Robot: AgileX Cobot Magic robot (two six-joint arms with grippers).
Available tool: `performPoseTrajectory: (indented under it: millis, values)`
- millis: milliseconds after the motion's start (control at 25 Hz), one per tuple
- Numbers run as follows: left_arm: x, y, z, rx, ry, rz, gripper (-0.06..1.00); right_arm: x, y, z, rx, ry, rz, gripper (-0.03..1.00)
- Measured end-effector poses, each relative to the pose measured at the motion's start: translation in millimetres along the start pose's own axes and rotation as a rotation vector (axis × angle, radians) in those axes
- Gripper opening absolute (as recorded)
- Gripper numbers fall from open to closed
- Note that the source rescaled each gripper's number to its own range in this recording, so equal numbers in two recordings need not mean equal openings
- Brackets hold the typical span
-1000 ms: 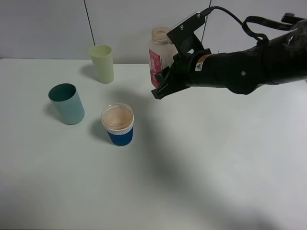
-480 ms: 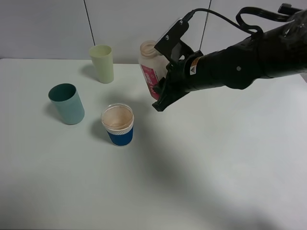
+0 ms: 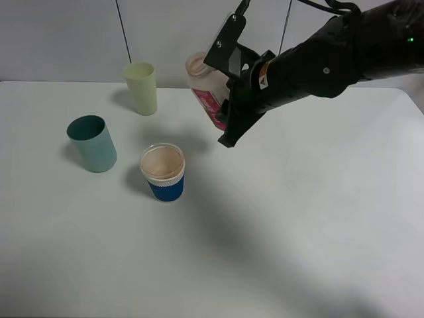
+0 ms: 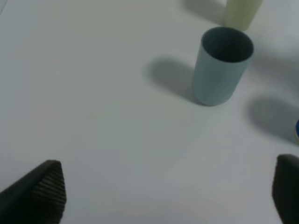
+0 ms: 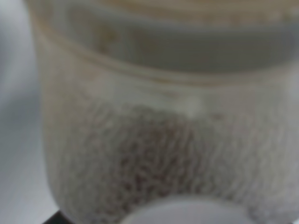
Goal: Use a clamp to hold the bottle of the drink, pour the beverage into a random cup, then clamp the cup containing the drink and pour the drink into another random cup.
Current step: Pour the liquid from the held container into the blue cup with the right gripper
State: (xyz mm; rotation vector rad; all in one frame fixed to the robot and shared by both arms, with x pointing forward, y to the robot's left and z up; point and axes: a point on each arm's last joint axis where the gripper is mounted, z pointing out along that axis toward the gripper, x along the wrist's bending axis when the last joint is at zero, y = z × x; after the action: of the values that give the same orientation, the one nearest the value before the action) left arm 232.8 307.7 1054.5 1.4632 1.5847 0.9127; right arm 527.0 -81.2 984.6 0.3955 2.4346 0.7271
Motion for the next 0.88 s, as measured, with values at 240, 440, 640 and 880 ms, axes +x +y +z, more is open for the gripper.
performPoseTrajectory:
  millis: [240, 440, 640, 880]
  values:
    - [0, 0, 0, 0.000, 0.000, 0.000, 0.66, 6, -2, 0, 0.055, 0.019, -0.092, 0.00]
    - [0, 0, 0, 0.000, 0.000, 0.000, 0.66, 8, -3, -1, 0.079, 0.022, -0.154, 0.00]
    - [0, 0, 0, 0.000, 0.000, 0.000, 0.66, 7, -6, 0, 0.113, 0.015, -0.230, 0.00]
    - [0, 0, 0, 0.000, 0.000, 0.000, 0.66, 3, 0, 11, 0.149, 0.013, -0.273, 0.00]
